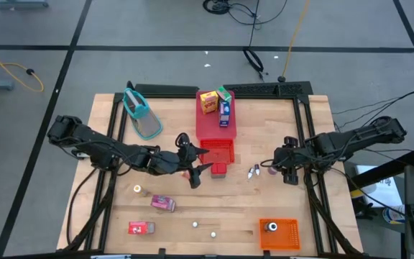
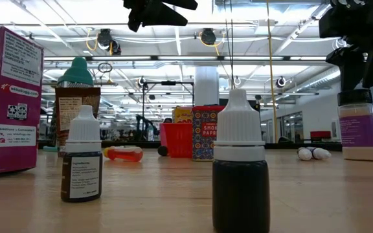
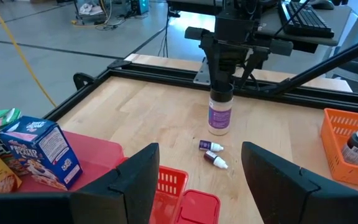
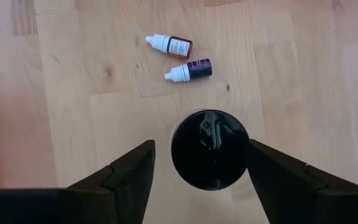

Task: Pick & Place Kitchen Items
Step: Put the black seasoning bottle into the red bin

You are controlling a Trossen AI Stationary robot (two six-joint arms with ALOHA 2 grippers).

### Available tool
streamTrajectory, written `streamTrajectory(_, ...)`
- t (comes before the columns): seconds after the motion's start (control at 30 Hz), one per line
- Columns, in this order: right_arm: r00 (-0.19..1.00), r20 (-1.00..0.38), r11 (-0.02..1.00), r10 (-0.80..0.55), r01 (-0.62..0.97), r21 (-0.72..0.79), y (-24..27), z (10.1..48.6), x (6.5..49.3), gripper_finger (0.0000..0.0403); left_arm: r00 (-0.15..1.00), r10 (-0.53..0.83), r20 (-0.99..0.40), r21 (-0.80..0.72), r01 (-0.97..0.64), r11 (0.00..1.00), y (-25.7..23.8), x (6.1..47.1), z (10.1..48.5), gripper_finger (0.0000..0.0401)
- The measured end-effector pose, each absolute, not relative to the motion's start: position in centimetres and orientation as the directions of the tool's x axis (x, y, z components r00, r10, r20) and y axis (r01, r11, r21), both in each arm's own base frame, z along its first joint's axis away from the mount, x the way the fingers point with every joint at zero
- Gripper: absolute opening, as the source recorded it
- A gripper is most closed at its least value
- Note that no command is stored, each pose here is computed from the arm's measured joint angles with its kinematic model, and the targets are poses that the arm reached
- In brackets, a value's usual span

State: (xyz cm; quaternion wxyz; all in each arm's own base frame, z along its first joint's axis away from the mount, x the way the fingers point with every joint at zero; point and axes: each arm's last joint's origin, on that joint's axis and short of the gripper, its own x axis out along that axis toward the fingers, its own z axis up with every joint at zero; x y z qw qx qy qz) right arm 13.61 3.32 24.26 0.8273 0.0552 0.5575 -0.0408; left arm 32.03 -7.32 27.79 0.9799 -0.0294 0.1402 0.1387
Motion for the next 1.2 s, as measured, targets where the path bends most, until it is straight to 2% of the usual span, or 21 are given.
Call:
streamTrajectory(0.53,0.356,-0.934,0.992,-0.017,0.125,0.030,3.2,25.1,13.3,0.0200,0.922,0.264,-0.283,-0.019,-0.280,0.960,-7.3,32.0,27.8,0.0227)
streamTrajectory(1.2,0.358,-0.933,0.987,-0.018,0.158,0.042,3.3,23.8,13.5,0.0214,0.922,0.264,-0.285,-0.014,-0.279,0.960,-7.3,32.0,27.8,0.0227)
